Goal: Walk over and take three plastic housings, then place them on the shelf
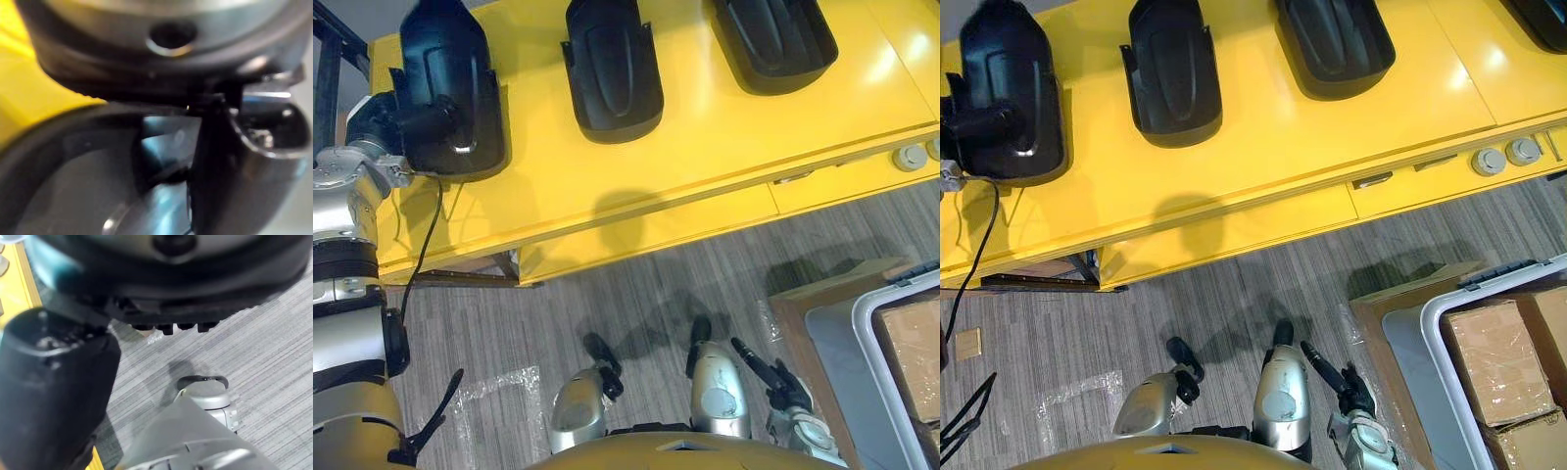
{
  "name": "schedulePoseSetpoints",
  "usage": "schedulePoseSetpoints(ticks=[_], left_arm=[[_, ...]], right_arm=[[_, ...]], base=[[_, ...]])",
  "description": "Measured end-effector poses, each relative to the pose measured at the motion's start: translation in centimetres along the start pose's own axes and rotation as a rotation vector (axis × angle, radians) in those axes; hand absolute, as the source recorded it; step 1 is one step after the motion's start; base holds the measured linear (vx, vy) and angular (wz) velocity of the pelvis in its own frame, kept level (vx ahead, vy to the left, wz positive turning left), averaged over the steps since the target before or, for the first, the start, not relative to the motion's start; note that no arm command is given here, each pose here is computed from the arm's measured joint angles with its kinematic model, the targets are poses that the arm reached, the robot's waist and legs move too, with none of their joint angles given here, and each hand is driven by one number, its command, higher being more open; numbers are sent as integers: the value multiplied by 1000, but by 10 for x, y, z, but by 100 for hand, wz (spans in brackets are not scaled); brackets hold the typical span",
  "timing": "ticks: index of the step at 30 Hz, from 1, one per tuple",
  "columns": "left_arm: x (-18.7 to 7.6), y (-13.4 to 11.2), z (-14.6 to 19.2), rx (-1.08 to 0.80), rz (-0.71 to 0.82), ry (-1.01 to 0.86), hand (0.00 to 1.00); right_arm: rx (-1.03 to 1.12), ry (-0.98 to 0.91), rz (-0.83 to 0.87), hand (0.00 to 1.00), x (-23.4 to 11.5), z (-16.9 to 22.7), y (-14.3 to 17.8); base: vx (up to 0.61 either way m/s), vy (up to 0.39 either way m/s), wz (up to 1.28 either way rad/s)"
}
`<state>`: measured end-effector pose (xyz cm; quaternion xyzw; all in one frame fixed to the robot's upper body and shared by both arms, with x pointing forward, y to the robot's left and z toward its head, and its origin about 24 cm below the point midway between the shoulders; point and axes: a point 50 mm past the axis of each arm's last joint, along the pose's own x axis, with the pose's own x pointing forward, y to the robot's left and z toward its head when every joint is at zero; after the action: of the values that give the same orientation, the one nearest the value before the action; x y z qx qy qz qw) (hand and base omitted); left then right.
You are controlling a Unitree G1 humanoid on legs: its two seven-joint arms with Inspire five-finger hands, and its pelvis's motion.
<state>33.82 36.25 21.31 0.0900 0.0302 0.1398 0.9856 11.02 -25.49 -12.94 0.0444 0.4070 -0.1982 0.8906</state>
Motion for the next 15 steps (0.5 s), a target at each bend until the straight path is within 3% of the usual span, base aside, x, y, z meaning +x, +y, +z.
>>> schedulePoseSetpoints(ticks=[15], left_arm=[[0, 2, -12, 25, 13, 51, 100]], right_arm=[[6, 39, -19, 100, -1, -9, 0]], base=[[-5, -4, 2]])
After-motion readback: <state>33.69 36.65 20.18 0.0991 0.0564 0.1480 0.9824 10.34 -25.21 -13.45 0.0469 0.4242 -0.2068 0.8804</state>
